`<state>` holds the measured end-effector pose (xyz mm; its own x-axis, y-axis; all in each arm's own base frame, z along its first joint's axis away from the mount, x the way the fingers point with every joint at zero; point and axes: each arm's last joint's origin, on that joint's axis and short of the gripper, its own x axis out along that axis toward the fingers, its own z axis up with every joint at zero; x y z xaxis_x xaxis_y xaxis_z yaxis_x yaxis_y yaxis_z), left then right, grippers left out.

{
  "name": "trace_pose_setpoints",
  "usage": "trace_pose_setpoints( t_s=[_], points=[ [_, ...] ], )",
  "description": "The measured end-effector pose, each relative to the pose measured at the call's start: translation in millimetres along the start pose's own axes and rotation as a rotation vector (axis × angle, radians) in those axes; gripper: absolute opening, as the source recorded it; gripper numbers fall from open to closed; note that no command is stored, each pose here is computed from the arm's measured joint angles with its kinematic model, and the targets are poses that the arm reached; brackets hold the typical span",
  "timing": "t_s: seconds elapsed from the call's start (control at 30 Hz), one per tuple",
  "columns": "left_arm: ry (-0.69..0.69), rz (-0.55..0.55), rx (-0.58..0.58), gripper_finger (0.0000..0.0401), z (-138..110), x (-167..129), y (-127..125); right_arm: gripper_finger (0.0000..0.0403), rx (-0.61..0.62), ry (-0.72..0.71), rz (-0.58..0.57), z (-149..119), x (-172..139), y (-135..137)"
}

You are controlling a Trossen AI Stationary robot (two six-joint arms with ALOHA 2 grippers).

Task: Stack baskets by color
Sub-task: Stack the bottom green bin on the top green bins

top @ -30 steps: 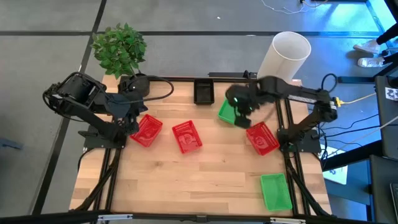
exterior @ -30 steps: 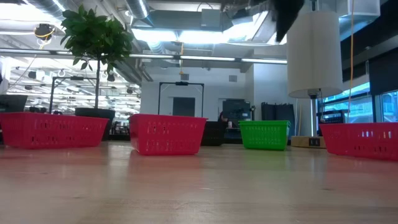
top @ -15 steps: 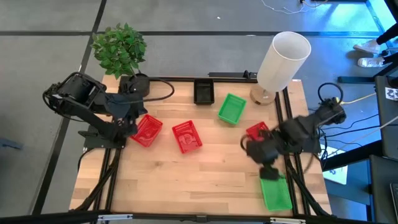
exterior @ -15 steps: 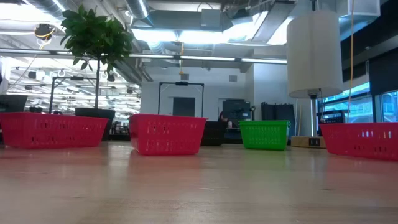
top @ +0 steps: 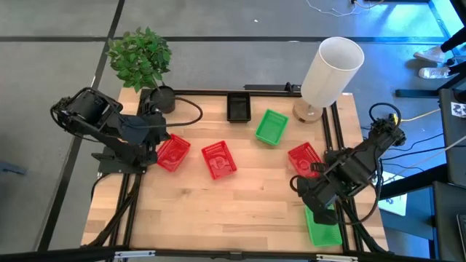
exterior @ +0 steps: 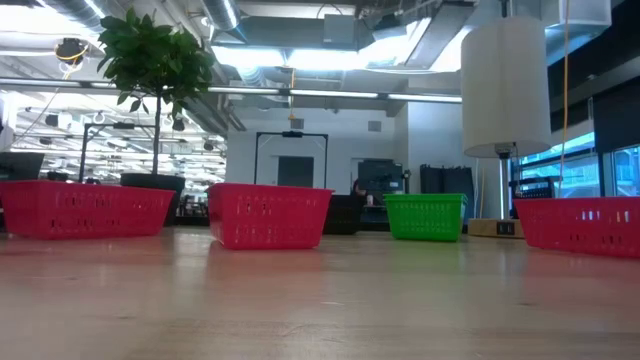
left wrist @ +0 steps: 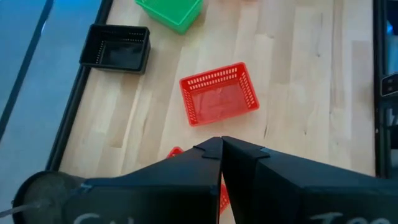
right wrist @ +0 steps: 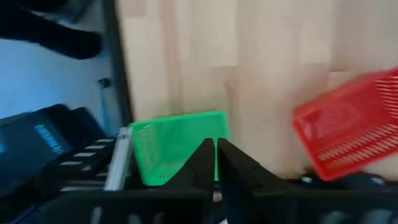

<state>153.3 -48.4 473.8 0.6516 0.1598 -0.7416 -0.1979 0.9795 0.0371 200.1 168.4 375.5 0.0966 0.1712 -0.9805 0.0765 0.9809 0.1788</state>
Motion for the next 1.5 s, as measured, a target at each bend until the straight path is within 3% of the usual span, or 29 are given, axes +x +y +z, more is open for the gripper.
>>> trace_pose_setpoints(
  t_s=[0.37, 0.5, 0.67, 0.93, 1.5],
  points=[
    [-0.001, 0.002, -0.034, 0.0, 0.0, 0.0, 0.0, 0.0123, -0.001, 0.095, -0.073, -2.6, 29.7, -5.1],
    [-0.001, 0.003, -0.01, 0.0, 0.0, 0.0, 0.0, 0.0152, -0.086, 0.198, -0.047, -7.5, 48.4, -6.2],
    [-0.001, 0.002, 0.022, 0.0, 0.0, 0.0, 0.0, 0.0156, -0.214, 0.263, 0.003, -15.0, 72.5, -2.1],
    [0.002, -0.006, 0.046, 0.0, -0.1, 0.0, -0.3, 0.0151, -0.269, 0.279, 0.071, -25.7, 115.9, 3.3],
    [0.0, 0.004, 0.046, 0.0, 0.3, 0.5, -0.4, 0.0151, -0.291, 0.35, 0.001, -46.8, 171.7, -19.6]
  ],
)
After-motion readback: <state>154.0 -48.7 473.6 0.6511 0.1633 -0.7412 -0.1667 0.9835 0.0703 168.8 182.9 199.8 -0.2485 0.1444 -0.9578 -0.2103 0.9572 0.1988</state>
